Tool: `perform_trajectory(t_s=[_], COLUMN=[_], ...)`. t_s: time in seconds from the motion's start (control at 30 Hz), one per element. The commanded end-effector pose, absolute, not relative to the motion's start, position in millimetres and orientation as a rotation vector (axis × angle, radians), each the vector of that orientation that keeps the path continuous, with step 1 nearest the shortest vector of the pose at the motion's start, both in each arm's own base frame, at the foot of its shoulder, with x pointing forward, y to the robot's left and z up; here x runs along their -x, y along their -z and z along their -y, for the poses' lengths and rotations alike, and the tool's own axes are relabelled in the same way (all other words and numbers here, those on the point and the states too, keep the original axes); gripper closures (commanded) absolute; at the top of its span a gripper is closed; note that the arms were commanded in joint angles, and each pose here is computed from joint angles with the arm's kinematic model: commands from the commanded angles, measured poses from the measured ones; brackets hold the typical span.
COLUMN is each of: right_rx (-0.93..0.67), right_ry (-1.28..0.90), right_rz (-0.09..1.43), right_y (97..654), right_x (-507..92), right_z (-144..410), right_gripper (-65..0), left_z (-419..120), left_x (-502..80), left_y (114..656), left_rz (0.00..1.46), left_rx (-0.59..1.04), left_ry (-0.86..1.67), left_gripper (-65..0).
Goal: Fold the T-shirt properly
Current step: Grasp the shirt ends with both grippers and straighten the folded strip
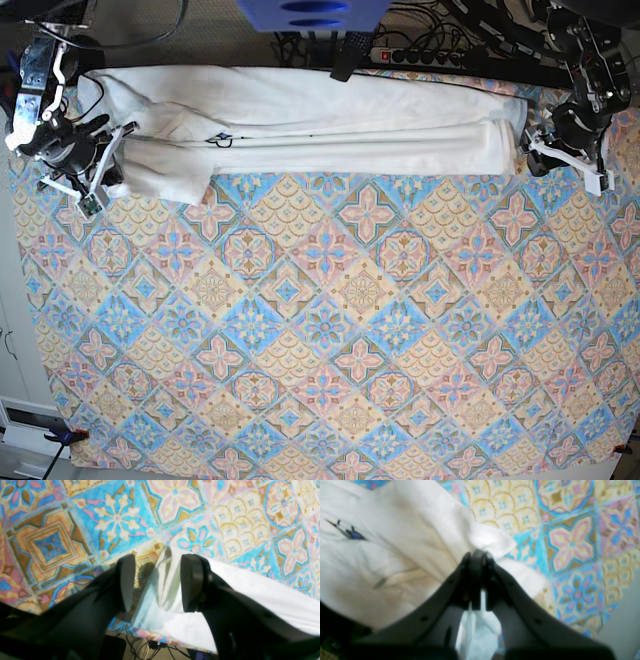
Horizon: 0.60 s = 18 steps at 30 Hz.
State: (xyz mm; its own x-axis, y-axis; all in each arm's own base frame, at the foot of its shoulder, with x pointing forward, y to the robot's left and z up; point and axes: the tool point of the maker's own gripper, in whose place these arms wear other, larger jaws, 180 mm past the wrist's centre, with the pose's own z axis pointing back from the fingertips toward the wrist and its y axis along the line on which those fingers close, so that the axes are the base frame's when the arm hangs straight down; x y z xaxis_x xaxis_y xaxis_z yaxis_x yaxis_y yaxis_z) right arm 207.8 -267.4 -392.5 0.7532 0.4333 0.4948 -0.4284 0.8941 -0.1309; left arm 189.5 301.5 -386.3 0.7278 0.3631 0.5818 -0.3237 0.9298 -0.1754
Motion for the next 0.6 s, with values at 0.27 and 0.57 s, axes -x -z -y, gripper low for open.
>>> perform_trajectory(t_s=[0.27,0.57], right_rx=[0.035,0.071], right_ry=[-0.514,-0.573], right_rz=[0.488,0.405], right_y=[387,402], right_x=[-167,-155], right_z=[270,270], right_gripper=[-0.2,-9.5], left_z=[-306,-308], left_x=[-195,-195], left_y=[378,376], left_rz=[0.687,0.688], left_rx=[0.053,0.047], left_ry=[-0.367,-0.36], left_gripper=[-29.1,-29.6])
